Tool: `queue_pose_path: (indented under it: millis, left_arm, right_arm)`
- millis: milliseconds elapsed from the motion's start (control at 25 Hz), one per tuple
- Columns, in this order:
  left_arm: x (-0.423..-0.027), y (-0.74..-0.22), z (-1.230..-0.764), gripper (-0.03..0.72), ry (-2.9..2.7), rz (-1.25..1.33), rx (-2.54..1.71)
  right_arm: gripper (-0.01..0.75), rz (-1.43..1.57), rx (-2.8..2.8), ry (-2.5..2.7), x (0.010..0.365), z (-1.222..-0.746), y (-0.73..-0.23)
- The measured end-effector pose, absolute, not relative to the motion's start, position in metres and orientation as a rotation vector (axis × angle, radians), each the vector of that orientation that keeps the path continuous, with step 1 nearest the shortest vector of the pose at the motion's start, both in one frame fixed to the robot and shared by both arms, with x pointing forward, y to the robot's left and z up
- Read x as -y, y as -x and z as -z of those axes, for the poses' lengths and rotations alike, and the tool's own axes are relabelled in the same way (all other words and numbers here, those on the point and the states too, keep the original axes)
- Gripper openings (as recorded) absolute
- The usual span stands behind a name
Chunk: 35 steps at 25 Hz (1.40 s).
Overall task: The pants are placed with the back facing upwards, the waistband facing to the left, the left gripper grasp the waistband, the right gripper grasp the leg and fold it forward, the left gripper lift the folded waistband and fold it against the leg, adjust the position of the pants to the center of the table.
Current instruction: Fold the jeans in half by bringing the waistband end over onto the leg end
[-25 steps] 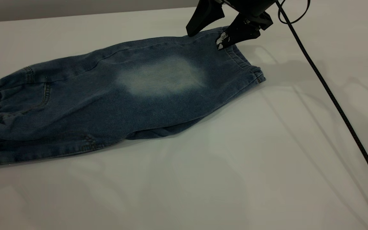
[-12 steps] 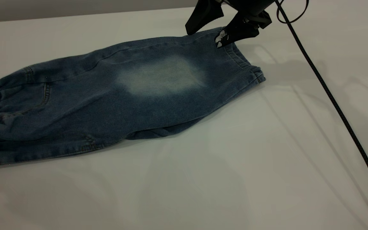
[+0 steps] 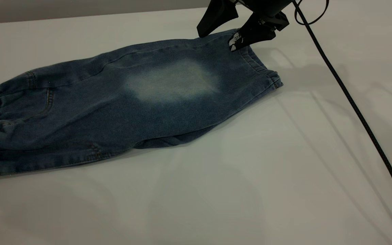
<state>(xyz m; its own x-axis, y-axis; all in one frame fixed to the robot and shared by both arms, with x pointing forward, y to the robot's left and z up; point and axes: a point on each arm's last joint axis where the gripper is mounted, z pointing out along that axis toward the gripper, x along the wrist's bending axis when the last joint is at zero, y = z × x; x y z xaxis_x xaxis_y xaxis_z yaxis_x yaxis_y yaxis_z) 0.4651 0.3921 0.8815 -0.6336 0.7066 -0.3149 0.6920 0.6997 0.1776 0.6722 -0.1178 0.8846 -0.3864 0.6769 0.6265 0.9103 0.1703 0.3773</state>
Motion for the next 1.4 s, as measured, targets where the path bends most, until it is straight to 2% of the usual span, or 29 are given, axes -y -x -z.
queue_pose_path:
  millis: [280,560,1400]
  left_arm:
    - [-0.39,-0.469,-0.883,0.605,-1.088,-0.06,-2.498]
    - [-0.384,-0.471,-0.869,0.594,-1.148,0.045,-2.443]
    - [-0.378,-0.482,-0.833,0.592,-1.106,0.016,-2.473]
  right_arm:
    - [0.572,1.043,2.14,1.512,0.116,-0.885,-0.671]
    - [0.572,1.039,2.158,1.477,0.109,-0.885,-0.668]
    - [0.572,1.04,2.167,1.466,0.105,-0.885,-0.667]
